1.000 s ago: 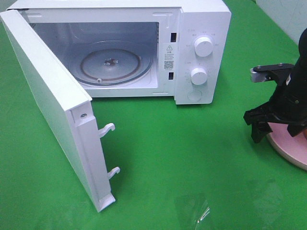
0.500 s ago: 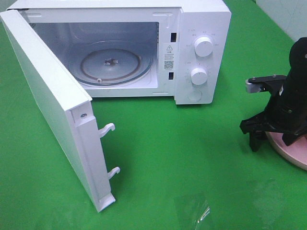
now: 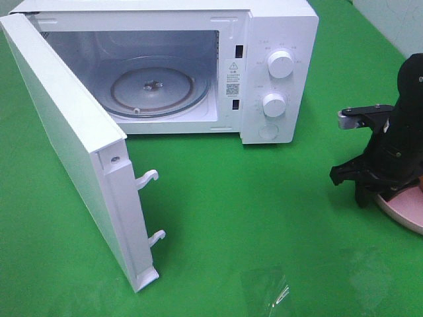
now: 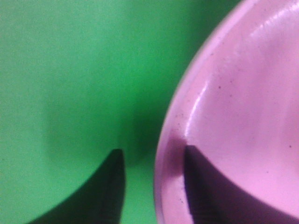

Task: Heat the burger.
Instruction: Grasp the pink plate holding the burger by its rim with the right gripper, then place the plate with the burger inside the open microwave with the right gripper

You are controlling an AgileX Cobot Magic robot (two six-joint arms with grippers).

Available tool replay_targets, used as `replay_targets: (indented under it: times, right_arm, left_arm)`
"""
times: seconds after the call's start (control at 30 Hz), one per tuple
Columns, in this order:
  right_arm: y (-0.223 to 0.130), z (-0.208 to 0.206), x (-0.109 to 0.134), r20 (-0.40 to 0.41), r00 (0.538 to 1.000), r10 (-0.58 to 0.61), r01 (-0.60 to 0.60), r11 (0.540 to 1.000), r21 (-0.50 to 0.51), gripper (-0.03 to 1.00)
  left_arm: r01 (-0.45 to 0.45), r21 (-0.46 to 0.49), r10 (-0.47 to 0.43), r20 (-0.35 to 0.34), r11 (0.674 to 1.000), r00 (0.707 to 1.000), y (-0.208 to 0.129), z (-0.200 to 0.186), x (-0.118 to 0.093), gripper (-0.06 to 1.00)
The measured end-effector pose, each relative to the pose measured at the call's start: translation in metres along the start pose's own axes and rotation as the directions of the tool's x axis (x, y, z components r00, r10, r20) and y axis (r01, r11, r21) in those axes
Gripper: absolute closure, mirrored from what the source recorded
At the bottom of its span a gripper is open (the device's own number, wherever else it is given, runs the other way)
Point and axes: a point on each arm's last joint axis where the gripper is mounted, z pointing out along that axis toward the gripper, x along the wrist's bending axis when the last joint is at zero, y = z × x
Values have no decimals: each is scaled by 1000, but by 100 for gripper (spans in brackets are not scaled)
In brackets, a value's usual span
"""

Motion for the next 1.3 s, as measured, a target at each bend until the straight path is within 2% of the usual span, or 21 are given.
replay_targets:
  times: [0.03, 0.07, 0.1, 0.13, 0.17, 0.2, 0.23, 0.9, 1.13, 1.3]
  right_arm:
    - [0, 0, 0, 0, 1000, 1, -1, 1000, 0, 68]
    - [0, 0, 0, 0, 1000, 1, -1, 1000, 0, 68]
    - [0, 0, -1, 4, 1000, -3, 3, 1000, 0, 79]
    - [0, 0, -1, 4, 1000, -3, 3, 1000, 0, 79]
    - [0, 0, -2, 10, 1000, -11, 11, 1000, 0, 87]
    - [0, 0, -2, 10, 1000, -11, 11, 1000, 0, 87]
    - [0, -1, -2, 18, 1000, -25, 25, 1000, -2, 91]
    - [-1, -7, -4, 37, 999, -10, 10, 1000, 1, 92]
    - [-3, -17, -7, 68, 998, 1, -1, 1000, 5, 94]
    - [-5, -19, 2, 116, 993, -35, 32, 999, 34, 95]
  left_arm:
    - [0, 0, 0, 1, 1000, 1000, 0, 0, 0, -4]
    - [0, 0, 0, 1, 1000, 1000, 0, 0, 0, -4]
    - [0, 0, 0, 1, 1000, 1000, 0, 0, 0, -4]
    - [0, 0, 0, 1, 1000, 1000, 0, 0, 0, -4]
    - [0, 0, 0, 0, 1000, 1000, 0, 0, 0, -4]
    - [0, 0, 0, 0, 1000, 1000, 0, 0, 0, -4]
    - [0, 0, 0, 0, 1000, 1000, 0, 0, 0, -4]
    - [0, 0, 0, 0, 1000, 1000, 0, 0, 0, -4]
    - [0, 0, 0, 0, 1000, 1000, 0, 0, 0, -4]
    - [0, 0, 0, 0, 1000, 1000, 0, 0, 0, -4]
